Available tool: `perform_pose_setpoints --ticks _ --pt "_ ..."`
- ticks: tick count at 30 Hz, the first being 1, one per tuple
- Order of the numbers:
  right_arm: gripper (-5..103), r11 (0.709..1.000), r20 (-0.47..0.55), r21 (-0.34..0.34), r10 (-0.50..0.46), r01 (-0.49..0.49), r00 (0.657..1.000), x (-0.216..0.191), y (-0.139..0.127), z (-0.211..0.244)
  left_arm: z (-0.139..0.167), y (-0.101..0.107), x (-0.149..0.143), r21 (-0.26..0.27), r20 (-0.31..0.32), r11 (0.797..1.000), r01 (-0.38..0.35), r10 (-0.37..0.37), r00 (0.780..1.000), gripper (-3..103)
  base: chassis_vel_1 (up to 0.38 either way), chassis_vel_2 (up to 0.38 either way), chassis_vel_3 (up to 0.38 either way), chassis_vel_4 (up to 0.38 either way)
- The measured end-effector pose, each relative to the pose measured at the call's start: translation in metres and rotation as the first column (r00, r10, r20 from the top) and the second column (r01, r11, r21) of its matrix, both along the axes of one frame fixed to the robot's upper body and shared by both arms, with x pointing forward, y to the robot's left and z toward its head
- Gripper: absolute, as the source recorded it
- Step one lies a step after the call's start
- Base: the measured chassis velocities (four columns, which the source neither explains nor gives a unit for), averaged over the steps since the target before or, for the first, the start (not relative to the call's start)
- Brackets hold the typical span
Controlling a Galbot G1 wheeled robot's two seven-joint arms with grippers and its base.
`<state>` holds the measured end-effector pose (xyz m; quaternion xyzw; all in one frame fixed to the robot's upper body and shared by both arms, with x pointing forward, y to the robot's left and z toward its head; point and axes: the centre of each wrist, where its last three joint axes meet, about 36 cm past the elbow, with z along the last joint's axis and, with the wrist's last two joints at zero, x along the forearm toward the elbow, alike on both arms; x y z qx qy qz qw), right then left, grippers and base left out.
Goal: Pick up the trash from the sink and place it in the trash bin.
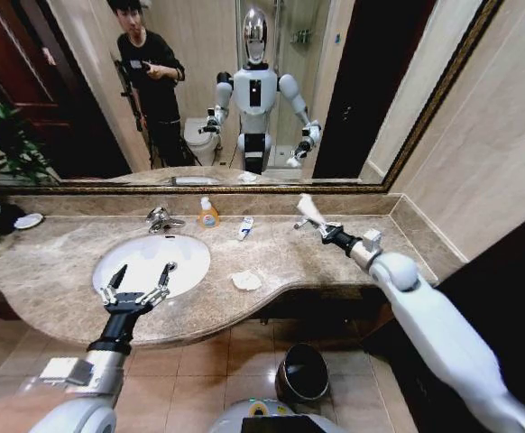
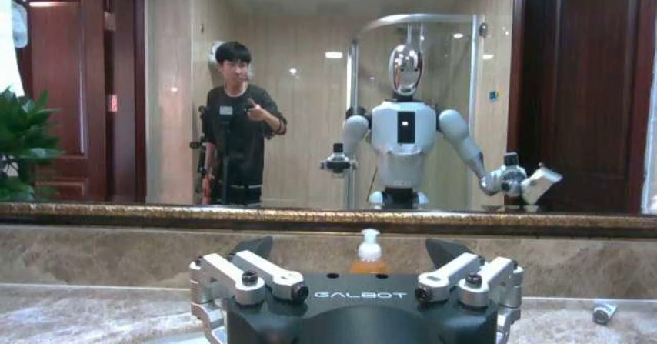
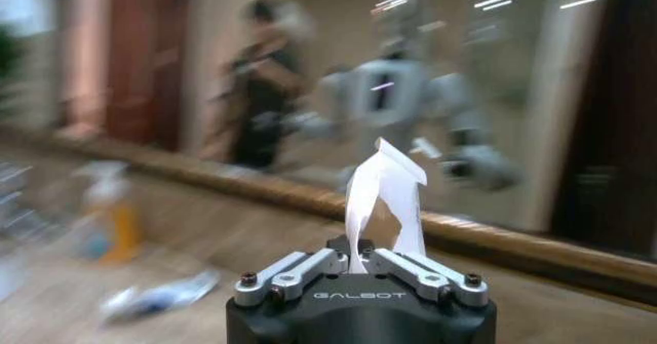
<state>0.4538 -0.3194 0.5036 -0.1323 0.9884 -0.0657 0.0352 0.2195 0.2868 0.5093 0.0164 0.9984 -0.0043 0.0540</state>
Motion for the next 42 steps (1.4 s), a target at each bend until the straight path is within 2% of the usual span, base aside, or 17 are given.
perform_pose_setpoints --ticks 3,6,9,10,14,15,17,19,21,22,24,26,29,31,34,36,42 --pt "0 0.99 0.014 0.075 -0.123 0.122 0.992 -0.029 0.005 0.004 0.0 0.0 0.0 0.0 0.0 1.0 0.0 0.0 1.0 100 0.0 0.0 0.0 0.0" --pt "0 0.987 -0.007 0.072 -0.146 0.146 0.989 -0.044 -0.001 0.002 0.0 0.0 0.0 0.0 0.0 1.0 0.0 0.0 1.0 100 0.0 0.0 0.0 0.0" --pt "0 0.98 -0.055 0.04 -0.192 0.195 0.98 -0.089 -0.019 -0.01 0.0 0.0 0.0 0.0 0.0 1.0 0.001 -0.001 1.0 100 0.0 0.0 0.0 0.0" --pt "0 0.98 -0.055 0.04 -0.192 0.195 0.98 -0.089 -0.019 -0.01 0.0 0.0 0.0 0.0 0.0 1.0 0.001 -0.001 1.0 100 0.0 0.0 0.0 0.0" --pt "0 0.972 -0.061 0.07 -0.22 0.224 0.974 -0.14 -0.027 -0.03 0.0 0.0 0.0 0.0 0.0 1.0 0.0 0.0 1.0 100 0.0 0.0 0.0 0.0" --pt "0 0.974 -0.045 0.079 -0.208 0.211 0.977 -0.16 -0.03 -0.045 0.0 0.0 0.0 0.0 0.0 1.0 0.0 0.0 1.0 100 0.0 0.0 0.0 0.0" --pt "0 0.976 -0.044 0.082 -0.198 0.201 0.979 -0.169 -0.032 -0.051 0.0 0.0 0.0 0.0 0.0 1.0 0.0 0.0 1.0 100 0.0 0.0 0.0 0.0" --pt "0 0.984 -0.084 0.098 -0.14 0.148 0.987 -0.203 -0.041 -0.076 0.0 0.0 0.0 0.0 0.0 1.0 0.0 0.0 1.0 100 0.0 0.0 0.0 0.0" --pt "0 0.991 -0.114 0.1 -0.077 0.089 0.99 -0.222 -0.051 -0.101 0.0 0.0 0.0 0.0 0.0 1.0 0.0 0.0 1.0 100 0.0 0.0 0.0 0.0" --pt "0 0.991 -0.114 0.1 -0.077 0.089 0.99 -0.222 -0.051 -0.101 0.0 0.0 0.0 0.0 0.0 1.0 0.0 0.0 1.0 100 0.0 0.0 0.0 0.0" --pt "0 0.993 -0.147 0.114 -0.02 0.037 0.989 -0.244 -0.062 -0.141 0.0 0.0 0.0 0.0 0.0 1.0 0.0 0.0 1.0 100 0.0 0.0 0.0 0.0" --pt "0 0.992 -0.166 0.123 -0.011 0.032 0.986 -0.25 -0.063 -0.155 0.0 0.0 0.0 0.0 0.0 1.0 0.0 0.0 1.0 100 0.0 0.0 0.0 0.0" --pt "0 0.992 -0.242 0.128 0.013 0.019 0.97 -0.269 -0.071 -0.214 0.0 0.0 0.0 0.0 0.0 1.0 0.0 0.0 1.0 100 0.0 0.0 0.0 0.0" --pt "0 0.992 -0.259 0.123 0.015 0.018 0.966 -0.273 -0.073 -0.226 0.0 0.0 0.0 0.0 0.0 1.0 0.0 0.0 1.0 100 0.0 0.0 0.0 0.0" --pt "0 0.994 -0.366 0.103 -0.004 0.045 0.93 -0.286 -0.081 -0.288 0.0 0.0 0.0 0.0 0.0 1.0 0.0 0.0 1.0 100 0.0 0.0 0.0 0.0" --pt "0 0.992 -0.41 0.098 -0.03 0.077 0.912 -0.28 -0.081 -0.323 0.0 0.0 0.0 0.0 0.0 1.0 0.0 0.0 1.0 100 0.0 0.0 0.0 0.0" --pt "0 0.994 -0.462 0.064 -0.046 0.085 0.886 -0.261 -0.07 -0.367 0.0 0.0 0.0 0.0 0.0 1.0 0.0 0.0 1.0 100 0.0 0.0 0.0 0.0"
